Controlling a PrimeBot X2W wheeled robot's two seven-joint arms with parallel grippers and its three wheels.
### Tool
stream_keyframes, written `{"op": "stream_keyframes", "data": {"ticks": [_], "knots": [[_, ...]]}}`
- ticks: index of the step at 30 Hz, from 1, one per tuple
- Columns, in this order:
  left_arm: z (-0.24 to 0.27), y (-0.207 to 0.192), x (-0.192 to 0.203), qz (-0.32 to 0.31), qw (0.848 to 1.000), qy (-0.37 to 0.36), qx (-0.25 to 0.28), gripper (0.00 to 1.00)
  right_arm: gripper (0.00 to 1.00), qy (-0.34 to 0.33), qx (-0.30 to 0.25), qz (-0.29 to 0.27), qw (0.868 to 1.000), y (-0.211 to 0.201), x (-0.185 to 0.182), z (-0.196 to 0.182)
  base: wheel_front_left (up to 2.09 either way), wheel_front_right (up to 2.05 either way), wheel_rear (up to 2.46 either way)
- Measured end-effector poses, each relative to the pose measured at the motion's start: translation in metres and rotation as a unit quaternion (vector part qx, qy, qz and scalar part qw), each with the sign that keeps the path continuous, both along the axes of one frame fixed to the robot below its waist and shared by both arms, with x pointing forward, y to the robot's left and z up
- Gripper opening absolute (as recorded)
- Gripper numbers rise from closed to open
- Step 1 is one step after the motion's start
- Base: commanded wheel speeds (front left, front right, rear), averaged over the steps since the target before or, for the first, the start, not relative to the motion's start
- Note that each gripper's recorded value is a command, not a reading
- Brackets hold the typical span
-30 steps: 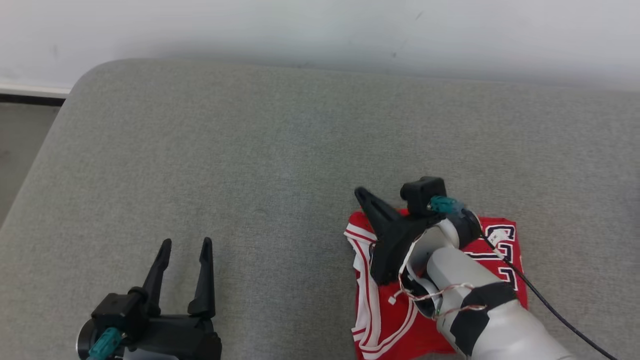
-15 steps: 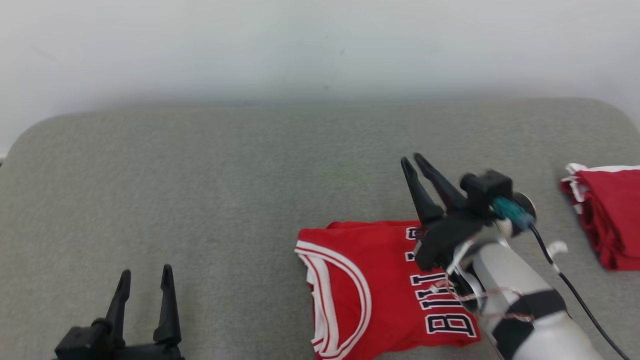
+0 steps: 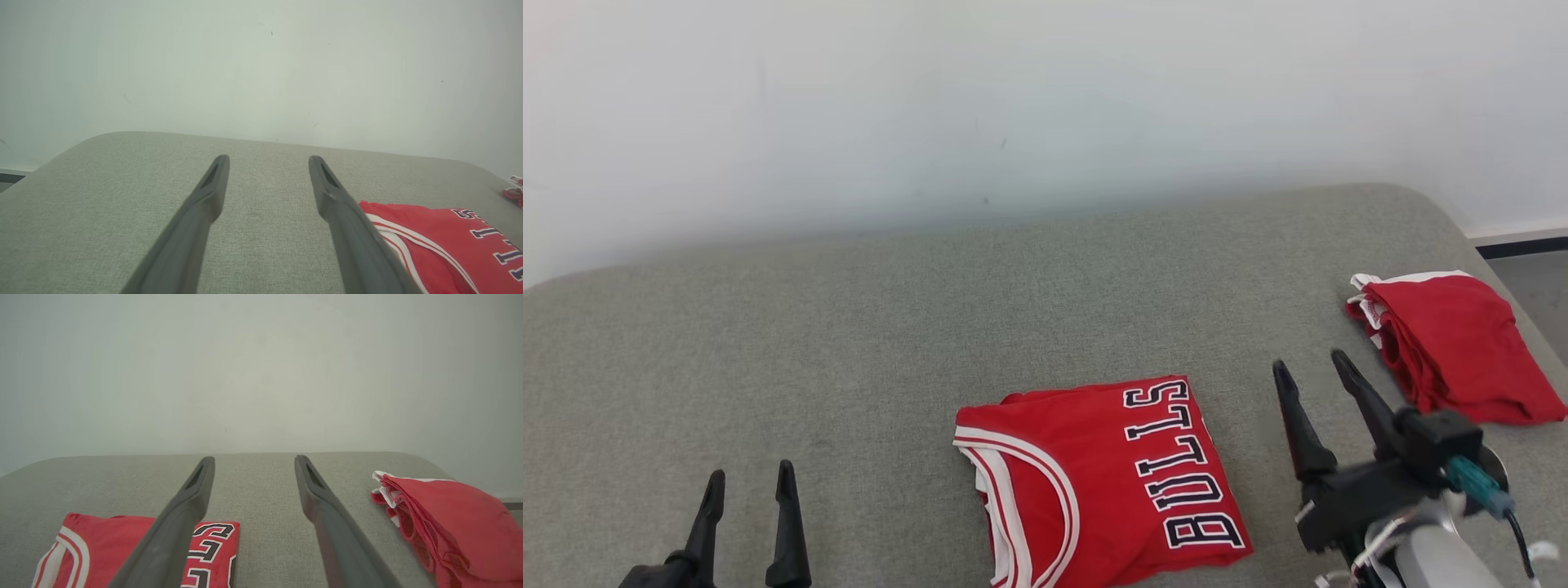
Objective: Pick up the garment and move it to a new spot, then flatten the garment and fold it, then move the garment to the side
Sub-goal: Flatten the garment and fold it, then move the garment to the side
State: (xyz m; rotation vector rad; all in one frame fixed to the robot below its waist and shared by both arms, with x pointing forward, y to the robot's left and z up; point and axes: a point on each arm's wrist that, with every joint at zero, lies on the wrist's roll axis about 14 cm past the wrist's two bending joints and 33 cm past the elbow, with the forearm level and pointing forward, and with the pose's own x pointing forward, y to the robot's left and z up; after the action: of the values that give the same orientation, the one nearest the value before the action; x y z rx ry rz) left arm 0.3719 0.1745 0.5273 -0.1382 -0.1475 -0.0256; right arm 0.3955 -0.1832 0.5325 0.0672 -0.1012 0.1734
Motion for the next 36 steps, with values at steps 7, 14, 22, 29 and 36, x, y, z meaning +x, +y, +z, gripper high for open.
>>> {"op": "stream_keyframes", "data": {"ticks": [7,14,22,29,36], "knots": [[-0.002,0.007,-0.009,0.015,1.0,0.003,0.003,1.0,1.0,0.011,0.02,-0.014,1.0,-0.003,-0.021,-0.013,0.0,0.0,0.0],[-0.004,0.019,-0.019,0.04,0.999,0.007,0.006,1.0,1.0,0.011,0.039,0.0,0.999,0.013,-0.028,-0.015,0.0,0.0,0.0],[-0.01,0.027,-0.026,0.054,0.998,0.016,0.007,1.0,1.0,0.022,0.041,0.012,0.999,0.023,-0.028,-0.022,0.0,0.0,0.0],[-0.013,0.03,-0.028,0.061,0.998,0.02,0.007,1.0,1.0,0.022,0.041,0.01,0.999,0.023,-0.027,-0.023,0.0,0.0,0.0],[-0.015,0.029,-0.028,0.06,0.998,0.023,0.007,1.0,1.0,0.025,0.043,0.009,0.999,0.025,-0.026,-0.025,0.0,0.0,0.0]]}}
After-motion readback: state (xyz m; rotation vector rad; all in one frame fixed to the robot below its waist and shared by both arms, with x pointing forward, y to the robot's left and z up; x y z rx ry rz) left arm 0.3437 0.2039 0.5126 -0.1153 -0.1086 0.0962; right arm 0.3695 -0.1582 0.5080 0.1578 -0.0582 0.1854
